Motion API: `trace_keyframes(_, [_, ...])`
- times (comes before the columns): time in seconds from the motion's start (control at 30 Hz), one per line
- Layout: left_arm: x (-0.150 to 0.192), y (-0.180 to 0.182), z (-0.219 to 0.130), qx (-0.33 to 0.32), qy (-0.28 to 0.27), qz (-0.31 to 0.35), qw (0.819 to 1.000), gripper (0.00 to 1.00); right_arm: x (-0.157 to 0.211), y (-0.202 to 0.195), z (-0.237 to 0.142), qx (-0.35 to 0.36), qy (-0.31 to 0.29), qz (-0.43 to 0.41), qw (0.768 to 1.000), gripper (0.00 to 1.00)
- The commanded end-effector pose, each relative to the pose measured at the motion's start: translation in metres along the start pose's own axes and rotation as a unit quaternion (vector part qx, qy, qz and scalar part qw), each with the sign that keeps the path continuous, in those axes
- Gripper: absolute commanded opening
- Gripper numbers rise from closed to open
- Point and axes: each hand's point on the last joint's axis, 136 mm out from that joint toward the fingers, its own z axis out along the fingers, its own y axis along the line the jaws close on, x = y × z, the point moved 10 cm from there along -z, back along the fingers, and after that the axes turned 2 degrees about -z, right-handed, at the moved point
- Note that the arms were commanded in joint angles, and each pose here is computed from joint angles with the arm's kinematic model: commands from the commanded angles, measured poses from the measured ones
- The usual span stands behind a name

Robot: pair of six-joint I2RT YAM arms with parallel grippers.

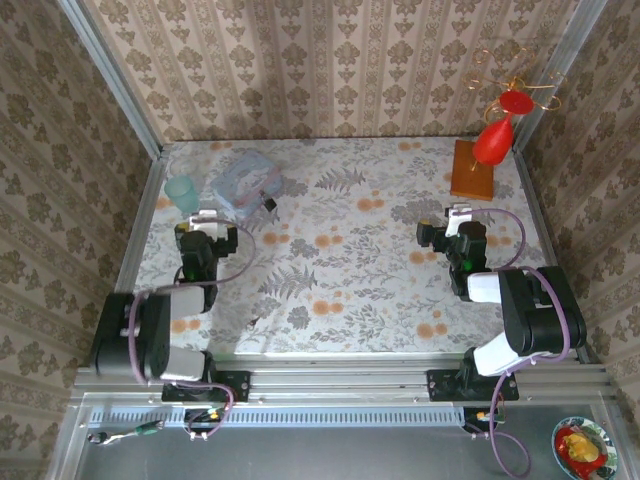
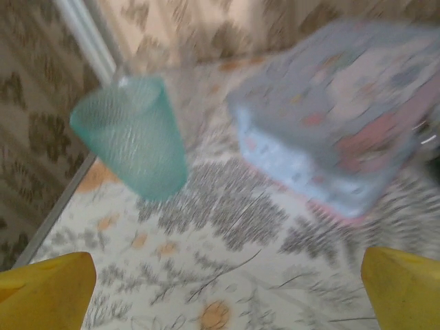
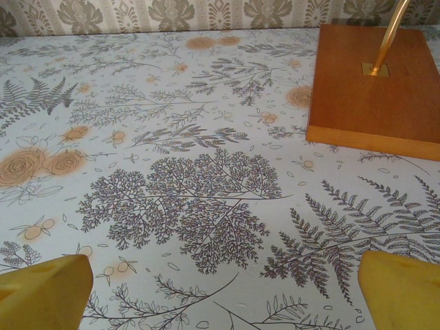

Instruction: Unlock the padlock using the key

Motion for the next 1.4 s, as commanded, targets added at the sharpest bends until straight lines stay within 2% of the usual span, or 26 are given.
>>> trace_keyframes(0.0, [-0.023, -0.005, -0.021, 0.024, 0.000, 0.014, 1.000, 1.00, -0.006, 0.005, -0.001, -0.009, -0.011, -0.012, 1.000, 1.00])
trace_keyframes(0.2, [-0.051, 0.004, -0.063, 0.019, -0.006, -0.114, 0.993, 1.00, -0.015, 0.010, -0.016, -0.006, -0.029, -0.029, 0.999, 1.00])
trace_keyframes(0.33, [-0.066, 0.017, -0.087, -0.021, 0.025, -0.239, 0.971, 1.00, -0.033, 0.017, -0.040, -0.008, -0.052, -0.046, 0.998, 1.00])
trace_keyframes(0.4, [-0.071, 0.019, -0.096, -0.010, 0.042, -0.259, 0.965, 1.00, -0.046, 0.022, -0.056, -0.018, -0.057, -0.047, 0.997, 1.00])
trace_keyframes(0.53, [-0.064, 0.021, -0.113, 0.011, 0.069, -0.302, 0.951, 1.00, -0.079, 0.023, -0.091, -0.031, -0.049, 0.041, 0.997, 1.00])
trace_keyframes(0.67, [-0.056, 0.022, -0.127, 0.069, 0.036, -0.333, 0.940, 1.00, -0.090, 0.016, -0.126, -0.011, -0.018, 0.182, 0.983, 1.00])
trace_keyframes(0.73, [-0.054, 0.020, -0.132, 0.095, 0.034, -0.332, 0.938, 1.00, -0.084, 0.013, -0.137, -0.007, -0.010, 0.237, 0.971, 1.00])
trace_keyframes(0.8, [-0.053, 0.014, -0.134, 0.133, 0.047, -0.317, 0.938, 1.00, -0.084, 0.019, -0.146, -0.058, -0.003, 0.228, 0.972, 1.00])
trace_keyframes(0.93, [-0.049, -0.005, -0.131, 0.195, 0.112, -0.293, 0.929, 1.00, -0.078, 0.028, -0.158, -0.095, 0.038, 0.234, 0.967, 1.00])
trace_keyframes(1.03, [-0.044, -0.025, -0.132, 0.221, 0.142, -0.257, 0.930, 1.00, -0.073, 0.041, -0.164, -0.122, 0.063, 0.228, 0.964, 0.97])
trace_keyframes(1.2, [-0.036, -0.057, -0.135, 0.241, 0.173, -0.183, 0.937, 1.00, -0.069, 0.078, -0.173, -0.158, 0.103, 0.192, 0.963, 0.94])
trace_keyframes(1.37, [-0.023, -0.066, -0.135, 0.234, 0.197, -0.145, 0.941, 1.00, -0.061, 0.131, -0.173, -0.198, 0.151, 0.142, 0.958, 0.89])
